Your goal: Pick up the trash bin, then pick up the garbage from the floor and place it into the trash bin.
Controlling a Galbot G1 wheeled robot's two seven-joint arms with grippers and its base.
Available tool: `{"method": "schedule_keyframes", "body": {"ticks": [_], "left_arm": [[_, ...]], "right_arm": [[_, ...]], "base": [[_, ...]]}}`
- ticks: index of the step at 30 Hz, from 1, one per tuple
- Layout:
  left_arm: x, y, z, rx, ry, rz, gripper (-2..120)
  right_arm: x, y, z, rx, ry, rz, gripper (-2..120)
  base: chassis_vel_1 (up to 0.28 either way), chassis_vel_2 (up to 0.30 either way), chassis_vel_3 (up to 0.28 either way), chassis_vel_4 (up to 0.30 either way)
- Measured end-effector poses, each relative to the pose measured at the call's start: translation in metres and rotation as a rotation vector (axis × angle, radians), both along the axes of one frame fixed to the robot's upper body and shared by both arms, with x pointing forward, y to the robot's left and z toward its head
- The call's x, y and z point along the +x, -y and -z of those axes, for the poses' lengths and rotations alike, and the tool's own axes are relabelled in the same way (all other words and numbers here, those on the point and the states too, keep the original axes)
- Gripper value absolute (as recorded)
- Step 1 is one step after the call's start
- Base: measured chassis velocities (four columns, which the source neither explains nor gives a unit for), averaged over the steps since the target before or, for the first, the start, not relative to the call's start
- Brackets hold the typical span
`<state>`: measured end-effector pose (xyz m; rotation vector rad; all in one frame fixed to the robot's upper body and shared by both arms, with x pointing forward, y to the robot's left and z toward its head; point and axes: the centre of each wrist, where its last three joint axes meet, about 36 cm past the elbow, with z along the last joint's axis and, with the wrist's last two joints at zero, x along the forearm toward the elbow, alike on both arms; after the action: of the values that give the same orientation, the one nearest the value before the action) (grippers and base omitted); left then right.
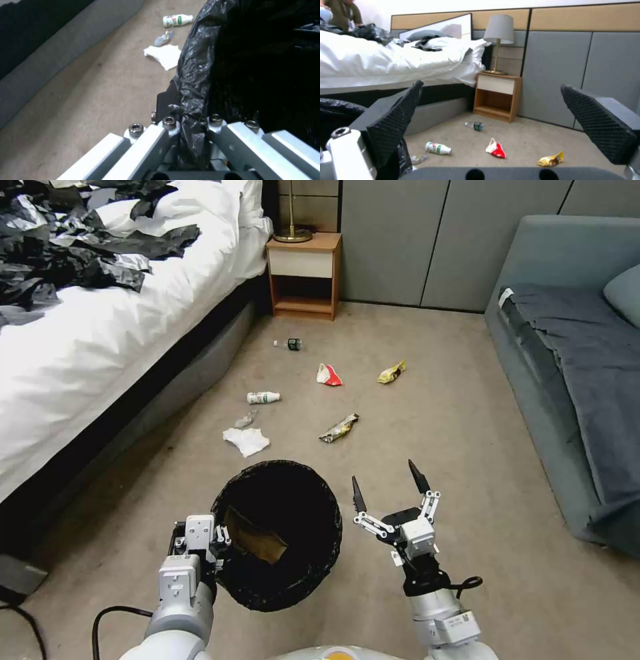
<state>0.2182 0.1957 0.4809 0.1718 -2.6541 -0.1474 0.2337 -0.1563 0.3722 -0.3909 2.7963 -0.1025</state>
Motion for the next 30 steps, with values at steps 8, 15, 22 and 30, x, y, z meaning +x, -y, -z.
{"method": "schedule_keyframes", "body": {"ticks": [8,15,22,30], "left_arm": [[0.0002,0.0007,-0.0001,0.002,0.002,0.004,0],[0.0006,0.0011,0.0004,0.007,0.005,0.004,0],[0.0005,-0.0005,0.0005,0.014,0.006,-0.001,0],[0.0001,-0.0033,0.0004,0.022,0.008,-0.007,0]], "right_arm": [[0.0001,-0.0008,-0.0002,0.006,-0.002,-0.001,100],[0.0007,-0.0009,-0.0005,0.007,-0.001,-0.002,100],[0.0012,-0.0021,0.0,0.01,-0.001,-0.005,100],[0.0002,-0.0038,0.0036,0.021,0.009,-0.025,100]], "base": [[-0.246,0.246,0.235,-0.243],[-0.325,0.335,0.323,-0.329],[-0.376,0.376,0.372,-0.37],[-0.327,0.332,0.335,-0.34]]}}
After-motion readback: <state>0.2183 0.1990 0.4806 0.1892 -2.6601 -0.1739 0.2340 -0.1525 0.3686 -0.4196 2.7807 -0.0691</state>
